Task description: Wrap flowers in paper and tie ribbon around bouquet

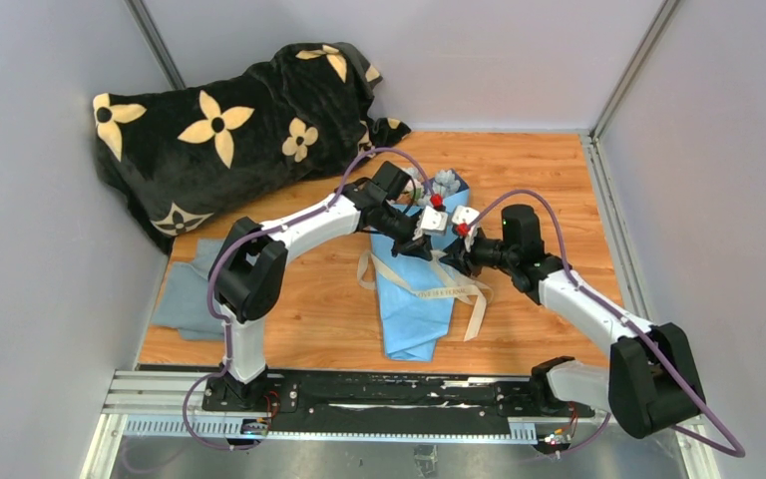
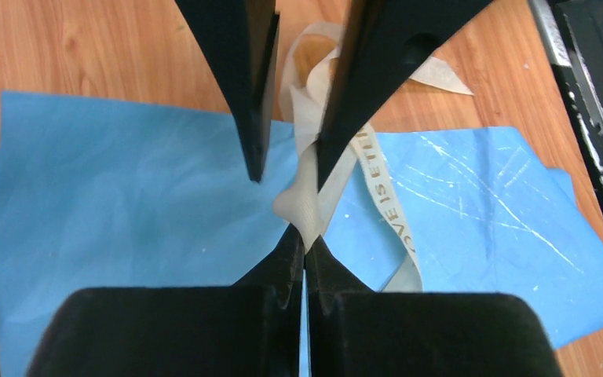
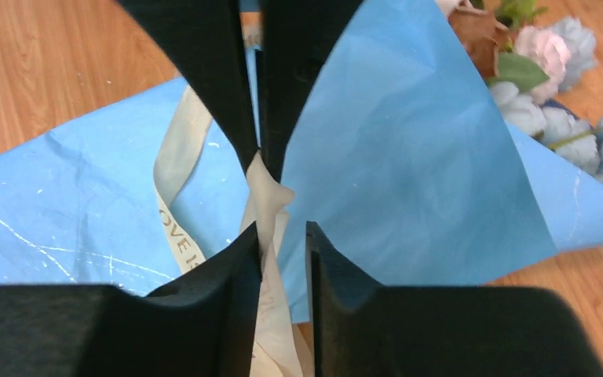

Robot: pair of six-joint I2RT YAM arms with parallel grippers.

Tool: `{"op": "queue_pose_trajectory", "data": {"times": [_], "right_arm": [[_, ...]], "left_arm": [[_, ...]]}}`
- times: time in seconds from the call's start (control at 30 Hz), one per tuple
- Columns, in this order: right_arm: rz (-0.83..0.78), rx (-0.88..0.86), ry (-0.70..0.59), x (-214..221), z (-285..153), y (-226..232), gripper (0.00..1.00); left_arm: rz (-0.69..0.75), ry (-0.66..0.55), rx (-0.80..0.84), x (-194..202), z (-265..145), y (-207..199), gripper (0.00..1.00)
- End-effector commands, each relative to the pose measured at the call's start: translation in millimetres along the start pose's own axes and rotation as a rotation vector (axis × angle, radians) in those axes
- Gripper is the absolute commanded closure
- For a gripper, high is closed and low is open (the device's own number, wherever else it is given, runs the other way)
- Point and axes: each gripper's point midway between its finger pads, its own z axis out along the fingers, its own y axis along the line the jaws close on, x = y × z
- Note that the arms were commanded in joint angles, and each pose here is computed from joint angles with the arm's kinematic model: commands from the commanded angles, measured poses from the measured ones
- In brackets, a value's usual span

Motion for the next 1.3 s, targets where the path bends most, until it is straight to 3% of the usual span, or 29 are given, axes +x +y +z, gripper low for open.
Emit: {"op": "queue_pose_trajectory", "data": {"times": [0.0,0.1,0.27,0.37,0.47,0.67,0.8,0.87,0.97,1.07,1.13,1.27], "right_arm": [[0.194,0.141,0.084,-8,-13,-18,0.65],[0.421,0.317,0.138,-3,-34,-25,0.56],[0.837,0.575,0.371,51,-74,-2,0.55],[1.001,0.629,0.554,91,-91,32,0.53],[1.079,0.58,0.582,102,-85,58,0.49],[1.149,0.51,0.61,119,-70,89,0.48],[1.159,0.555,0.668,141,-75,96,0.51],[1.146,0.589,0.681,149,-78,94,0.6],[1.118,0.619,0.669,153,-77,86,0.81],[1.08,0.629,0.652,146,-76,74,0.94],[1.05,0.642,0.628,137,-78,62,1.0],[0.933,0.622,0.571,102,-79,37,1.0]], "left_arm": [[-0.102,0.007,-0.146,3,-9,22,1.0],[-0.207,-0.016,-0.199,14,-14,25,1.0],[-0.298,-0.009,-0.197,29,-13,11,1.0],[-0.322,-0.024,-0.196,30,-12,5,1.0],[-0.351,-0.023,-0.199,34,-12,2,1.0],[-0.382,-0.025,-0.202,35,-13,-1,1.0],[-0.384,-0.032,-0.198,32,-14,-1,1.0],[-0.388,-0.036,-0.182,30,-14,-5,1.0],[-0.379,-0.037,-0.147,27,-16,-13,1.0],[-0.359,-0.032,-0.104,22,-18,-23,1.0],[-0.328,-0.014,-0.088,24,-22,-29,1.0],[-0.248,0.051,-0.071,32,-28,-40,0.95]]}}
